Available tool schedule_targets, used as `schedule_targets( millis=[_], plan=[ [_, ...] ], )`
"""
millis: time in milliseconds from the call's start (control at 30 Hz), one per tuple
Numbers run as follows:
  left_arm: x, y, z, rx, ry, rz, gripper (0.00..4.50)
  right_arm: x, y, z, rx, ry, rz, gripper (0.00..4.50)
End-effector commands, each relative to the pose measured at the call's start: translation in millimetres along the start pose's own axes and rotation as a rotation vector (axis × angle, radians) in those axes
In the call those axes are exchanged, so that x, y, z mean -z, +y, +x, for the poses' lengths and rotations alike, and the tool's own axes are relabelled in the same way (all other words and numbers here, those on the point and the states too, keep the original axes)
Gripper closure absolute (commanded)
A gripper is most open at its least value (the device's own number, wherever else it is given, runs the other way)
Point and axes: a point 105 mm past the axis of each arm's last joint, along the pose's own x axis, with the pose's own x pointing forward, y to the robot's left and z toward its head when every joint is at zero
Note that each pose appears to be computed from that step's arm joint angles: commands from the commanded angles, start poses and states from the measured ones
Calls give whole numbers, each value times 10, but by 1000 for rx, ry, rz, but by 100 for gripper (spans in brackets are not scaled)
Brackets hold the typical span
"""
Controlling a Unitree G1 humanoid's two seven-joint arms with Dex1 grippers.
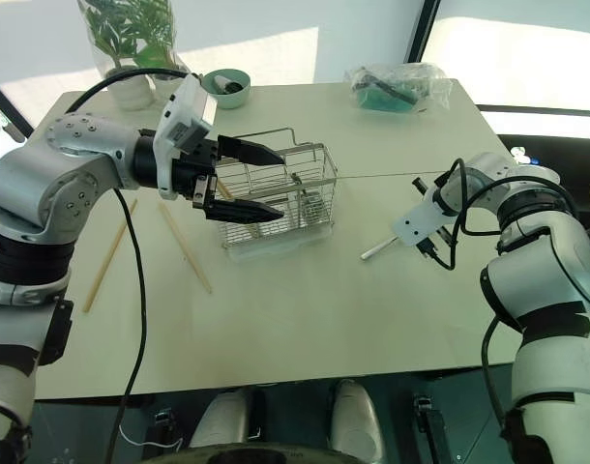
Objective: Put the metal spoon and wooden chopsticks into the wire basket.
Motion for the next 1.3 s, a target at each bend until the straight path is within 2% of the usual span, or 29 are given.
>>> schedule_targets(
  millis=[33,167,400,467,700,867,1067,1300],
  plan=[
    [-161,-6,-62,-17,-33,52,0,18,-94,-94,59,-8,16,447],
    [-148,-24,-67,-12,-33,45,0,15,-99,-144,83,-30,18,447],
    [-147,-2,-101,-22,-27,55,0,-74,-344,-541,306,-214,98,447],
    [-155,25,-138,-37,-26,65,0,-76,-390,-697,368,-302,177,447],
    [-80,233,-391,-157,-10,61,0,-100,-805,-1491,678,-762,594,447],
    [-68,297,-538,-222,-19,54,0,-391,-1079,-1774,795,-998,731,447],
    [-57,323,-668,-280,-13,52,0,-845,-1296,-1805,809,-1188,794,447],
    [-93,324,-774,-319,-12,58,0,-982,-1335,-1449,790,-1193,864,447]
  ],
)
